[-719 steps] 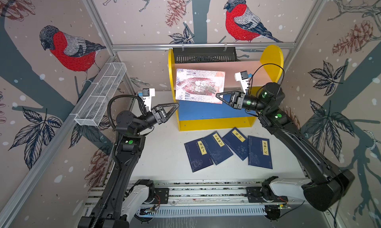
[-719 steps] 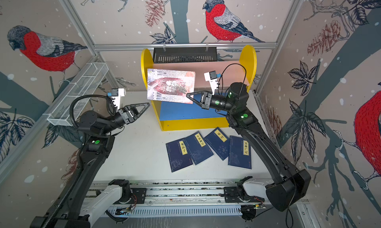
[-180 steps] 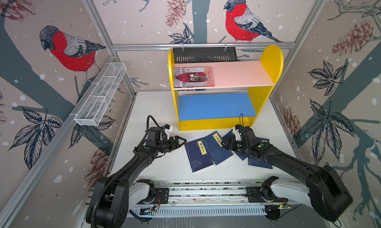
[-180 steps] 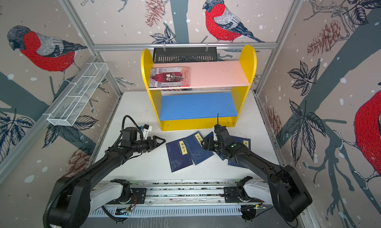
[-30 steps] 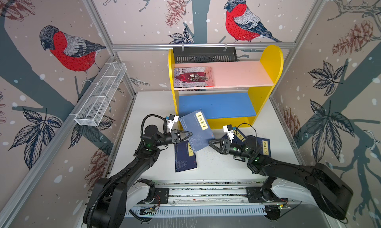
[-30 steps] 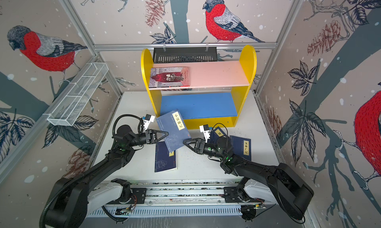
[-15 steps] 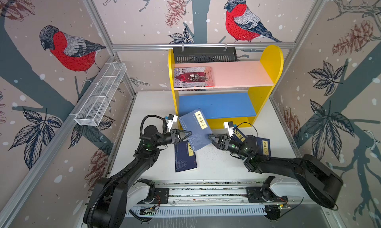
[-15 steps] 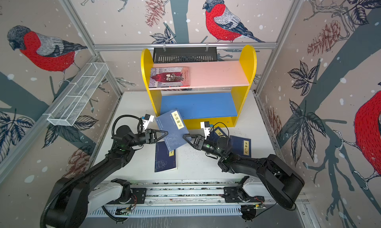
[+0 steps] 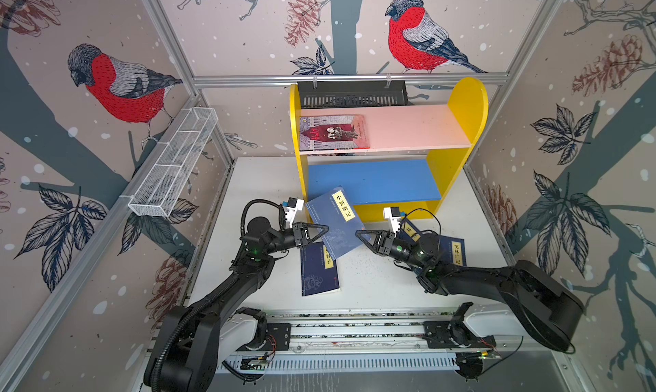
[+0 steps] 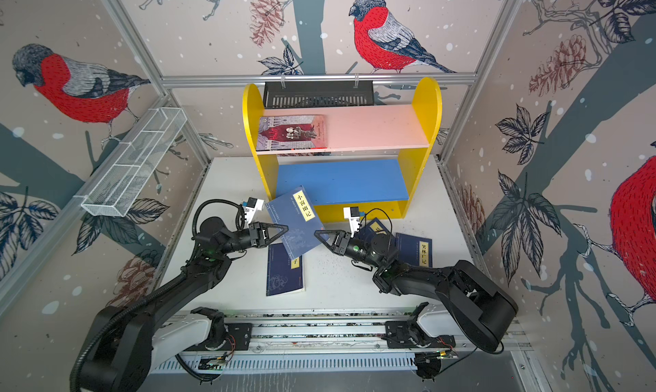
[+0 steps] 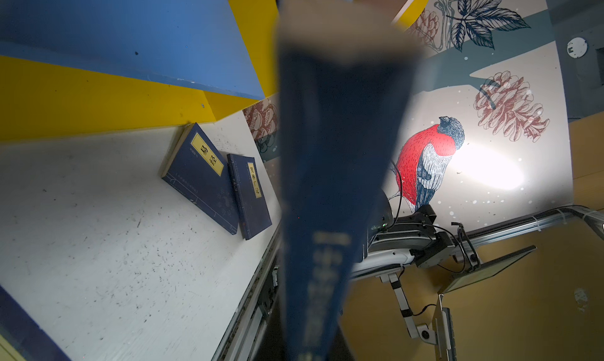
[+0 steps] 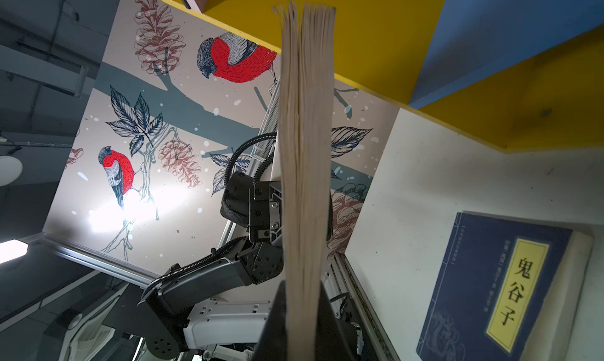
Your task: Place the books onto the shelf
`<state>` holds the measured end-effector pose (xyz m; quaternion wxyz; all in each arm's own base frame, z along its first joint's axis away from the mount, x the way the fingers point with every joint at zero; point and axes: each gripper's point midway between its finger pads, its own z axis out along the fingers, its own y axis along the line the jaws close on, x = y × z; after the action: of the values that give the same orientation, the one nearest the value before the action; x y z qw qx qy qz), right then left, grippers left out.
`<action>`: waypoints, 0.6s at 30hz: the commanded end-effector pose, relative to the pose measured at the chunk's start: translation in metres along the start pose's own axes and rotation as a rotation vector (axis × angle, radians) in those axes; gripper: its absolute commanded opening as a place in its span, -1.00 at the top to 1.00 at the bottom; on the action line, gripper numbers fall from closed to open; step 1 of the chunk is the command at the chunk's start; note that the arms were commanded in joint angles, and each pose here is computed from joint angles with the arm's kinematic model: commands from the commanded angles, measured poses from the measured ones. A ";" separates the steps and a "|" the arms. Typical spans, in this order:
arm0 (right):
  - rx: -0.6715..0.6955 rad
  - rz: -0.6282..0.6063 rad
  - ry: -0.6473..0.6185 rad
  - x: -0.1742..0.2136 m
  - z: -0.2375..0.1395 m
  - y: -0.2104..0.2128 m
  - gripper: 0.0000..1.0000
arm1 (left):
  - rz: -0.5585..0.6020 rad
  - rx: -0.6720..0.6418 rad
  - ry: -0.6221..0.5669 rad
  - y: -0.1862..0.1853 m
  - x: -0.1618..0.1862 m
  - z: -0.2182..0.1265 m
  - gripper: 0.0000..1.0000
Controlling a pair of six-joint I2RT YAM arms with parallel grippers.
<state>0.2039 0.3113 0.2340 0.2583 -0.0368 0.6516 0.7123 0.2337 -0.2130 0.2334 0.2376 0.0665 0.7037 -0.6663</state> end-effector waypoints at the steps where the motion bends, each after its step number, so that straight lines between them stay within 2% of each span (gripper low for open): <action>1: -0.025 -0.035 0.012 -0.001 0.003 0.007 0.94 | 0.065 0.013 -0.003 -0.005 0.000 -0.001 1.00; 3: -0.018 -0.043 0.024 0.000 0.003 0.007 0.94 | 0.079 0.005 -0.003 -0.004 0.001 -0.001 0.70; 5: -0.005 -0.053 0.031 -0.002 0.001 0.005 0.96 | 0.101 -0.005 0.001 -0.001 0.002 -0.003 0.22; 8: 0.018 -0.068 0.045 -0.006 -0.007 0.003 0.96 | 0.131 -0.021 -0.017 -0.001 -0.004 -0.010 -0.24; 11: 0.028 -0.095 0.078 -0.010 -0.019 0.005 0.97 | 0.193 -0.040 -0.026 -0.004 -0.010 -0.020 -0.44; 18: -0.007 -0.155 0.226 -0.008 -0.047 0.022 0.97 | 0.313 -0.047 0.021 -0.010 -0.006 -0.033 -0.66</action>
<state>0.2121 0.2657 0.2485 0.2730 -0.0955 0.6742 0.6795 0.2377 -0.1795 0.2472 0.3348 0.1305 0.7075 -0.6086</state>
